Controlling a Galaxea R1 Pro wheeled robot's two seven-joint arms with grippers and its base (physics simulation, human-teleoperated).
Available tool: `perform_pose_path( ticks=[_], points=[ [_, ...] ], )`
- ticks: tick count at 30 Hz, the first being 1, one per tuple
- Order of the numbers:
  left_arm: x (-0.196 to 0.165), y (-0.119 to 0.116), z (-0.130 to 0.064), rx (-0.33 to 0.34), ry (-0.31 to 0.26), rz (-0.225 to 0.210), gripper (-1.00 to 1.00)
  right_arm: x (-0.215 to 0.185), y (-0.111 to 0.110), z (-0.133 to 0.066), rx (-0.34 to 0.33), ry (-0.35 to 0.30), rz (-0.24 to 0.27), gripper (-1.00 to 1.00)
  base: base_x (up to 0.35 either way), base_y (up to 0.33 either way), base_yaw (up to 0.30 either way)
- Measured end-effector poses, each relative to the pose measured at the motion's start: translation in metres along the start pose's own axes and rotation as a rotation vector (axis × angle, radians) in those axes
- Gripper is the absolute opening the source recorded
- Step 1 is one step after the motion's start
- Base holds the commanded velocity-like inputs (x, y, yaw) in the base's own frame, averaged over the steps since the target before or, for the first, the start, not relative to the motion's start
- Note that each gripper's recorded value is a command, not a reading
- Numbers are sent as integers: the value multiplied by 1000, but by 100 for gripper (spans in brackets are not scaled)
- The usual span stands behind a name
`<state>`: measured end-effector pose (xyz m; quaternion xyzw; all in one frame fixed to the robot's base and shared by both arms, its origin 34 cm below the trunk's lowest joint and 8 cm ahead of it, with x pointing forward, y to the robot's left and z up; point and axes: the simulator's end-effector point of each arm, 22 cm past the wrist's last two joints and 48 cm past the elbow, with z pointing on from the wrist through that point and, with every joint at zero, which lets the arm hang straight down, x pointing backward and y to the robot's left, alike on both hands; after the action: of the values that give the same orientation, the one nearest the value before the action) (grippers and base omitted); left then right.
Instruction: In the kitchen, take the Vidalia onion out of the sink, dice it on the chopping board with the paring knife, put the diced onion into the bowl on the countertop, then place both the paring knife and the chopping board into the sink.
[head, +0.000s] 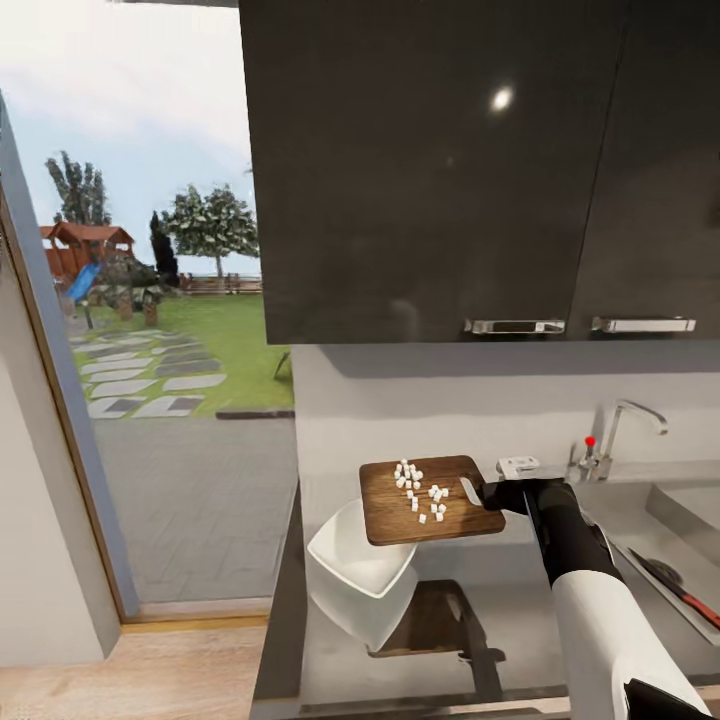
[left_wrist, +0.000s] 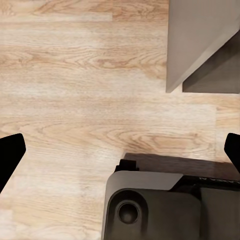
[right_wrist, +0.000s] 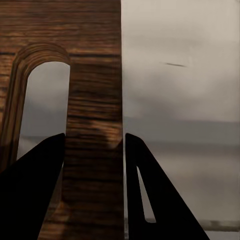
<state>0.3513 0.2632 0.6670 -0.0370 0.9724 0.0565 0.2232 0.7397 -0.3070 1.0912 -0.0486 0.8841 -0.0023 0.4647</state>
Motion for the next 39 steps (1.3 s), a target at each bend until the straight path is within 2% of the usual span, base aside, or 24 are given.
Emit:
perform_pose_path(
  ticks=[22, 39],
  points=[
    [0, 0, 0, 0, 0, 0, 100, 1, 1, 1, -3, 2, 2, -100, 0, 0, 101],
    [-1, 0, 0, 0, -4, -1, 100, 2, 0, 1, -3, 4, 3, -100, 0, 0, 7]
  ],
)
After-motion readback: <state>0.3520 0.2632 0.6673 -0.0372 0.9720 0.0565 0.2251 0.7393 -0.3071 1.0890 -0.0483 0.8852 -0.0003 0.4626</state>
